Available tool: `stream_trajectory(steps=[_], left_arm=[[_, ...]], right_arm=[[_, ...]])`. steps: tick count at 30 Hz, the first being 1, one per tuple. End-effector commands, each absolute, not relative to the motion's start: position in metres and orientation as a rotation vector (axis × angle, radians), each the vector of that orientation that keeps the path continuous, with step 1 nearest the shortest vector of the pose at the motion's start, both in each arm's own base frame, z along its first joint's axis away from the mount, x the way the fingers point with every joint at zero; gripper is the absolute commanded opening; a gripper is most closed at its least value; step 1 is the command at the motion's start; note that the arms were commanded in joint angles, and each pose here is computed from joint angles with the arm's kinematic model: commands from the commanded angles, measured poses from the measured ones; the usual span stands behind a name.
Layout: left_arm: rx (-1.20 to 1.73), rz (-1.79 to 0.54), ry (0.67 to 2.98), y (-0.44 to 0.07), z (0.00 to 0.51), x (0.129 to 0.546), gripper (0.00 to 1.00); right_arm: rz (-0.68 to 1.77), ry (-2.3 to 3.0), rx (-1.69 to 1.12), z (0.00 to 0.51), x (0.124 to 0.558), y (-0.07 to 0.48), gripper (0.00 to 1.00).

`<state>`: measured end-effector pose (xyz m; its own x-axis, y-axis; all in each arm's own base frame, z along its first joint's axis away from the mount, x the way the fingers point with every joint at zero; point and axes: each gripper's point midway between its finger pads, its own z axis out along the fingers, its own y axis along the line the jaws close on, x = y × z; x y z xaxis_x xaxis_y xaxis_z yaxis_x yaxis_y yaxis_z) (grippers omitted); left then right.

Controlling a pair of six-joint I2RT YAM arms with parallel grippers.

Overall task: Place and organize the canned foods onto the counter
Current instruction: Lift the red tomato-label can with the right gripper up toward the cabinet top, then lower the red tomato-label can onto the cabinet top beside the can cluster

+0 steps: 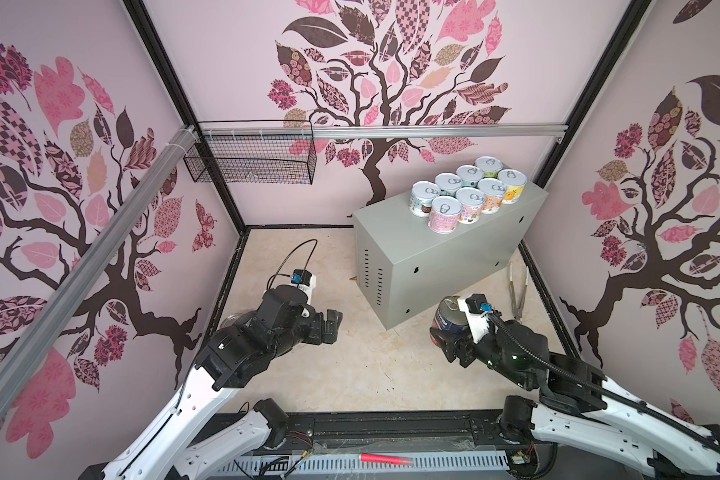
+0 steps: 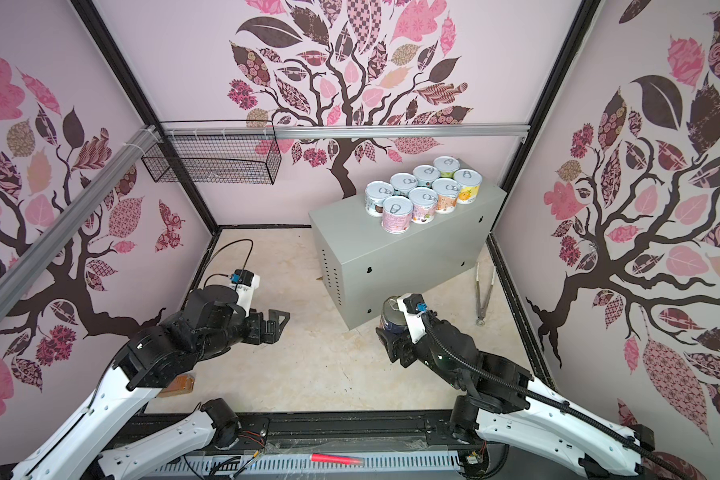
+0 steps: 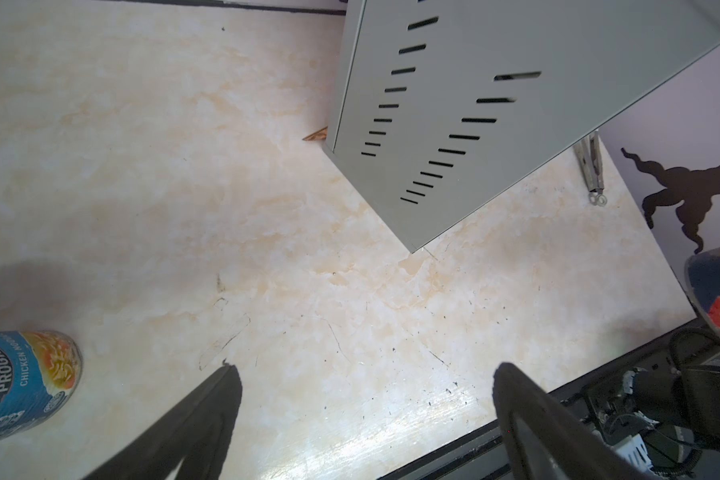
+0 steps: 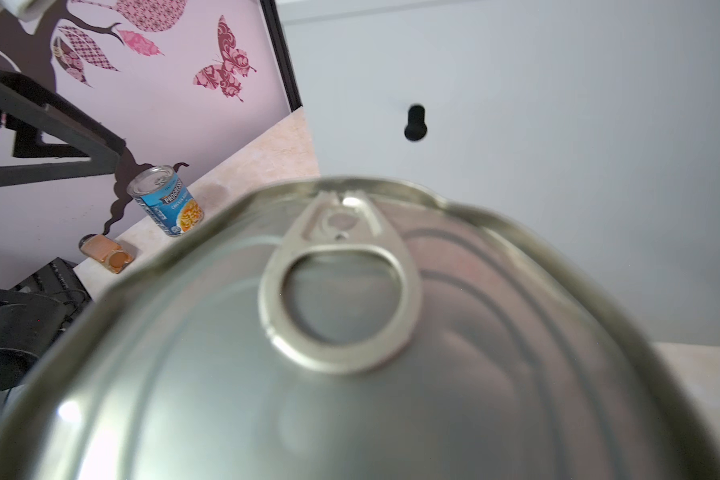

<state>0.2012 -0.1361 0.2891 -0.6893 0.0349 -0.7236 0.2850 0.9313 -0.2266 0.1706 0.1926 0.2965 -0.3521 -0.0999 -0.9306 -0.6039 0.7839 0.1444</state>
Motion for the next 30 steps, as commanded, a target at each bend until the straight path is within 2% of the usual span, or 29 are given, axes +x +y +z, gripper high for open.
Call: stream_trajectory(steps=[1, 11, 19, 30], left_arm=[[0.281, -0.418, 2.286, -0.134, 0.312, 0.195, 0.98], [0.369, -0.423, 2.241, -0.14, 0.358, 0.196, 0.98], [0.367, -0.418, 2.2, -0.139, 0.371, 0.199, 0.98], [0.38, -0.421, 2.199, -0.14, 0.357, 0.198, 0.98]], right_arm=[[0.62, 1.838, -0.566, 0.343, 0.164, 0.194, 0.49], [0.565, 1.846, -0.611, 0.421, 0.18, 0.219, 0.52], [0.551, 1.793, -0.582, 0.467, 0.208, 0.258, 0.5], [0.451, 1.762, -0.478, 0.502, 0.298, 0.288, 0.48]])
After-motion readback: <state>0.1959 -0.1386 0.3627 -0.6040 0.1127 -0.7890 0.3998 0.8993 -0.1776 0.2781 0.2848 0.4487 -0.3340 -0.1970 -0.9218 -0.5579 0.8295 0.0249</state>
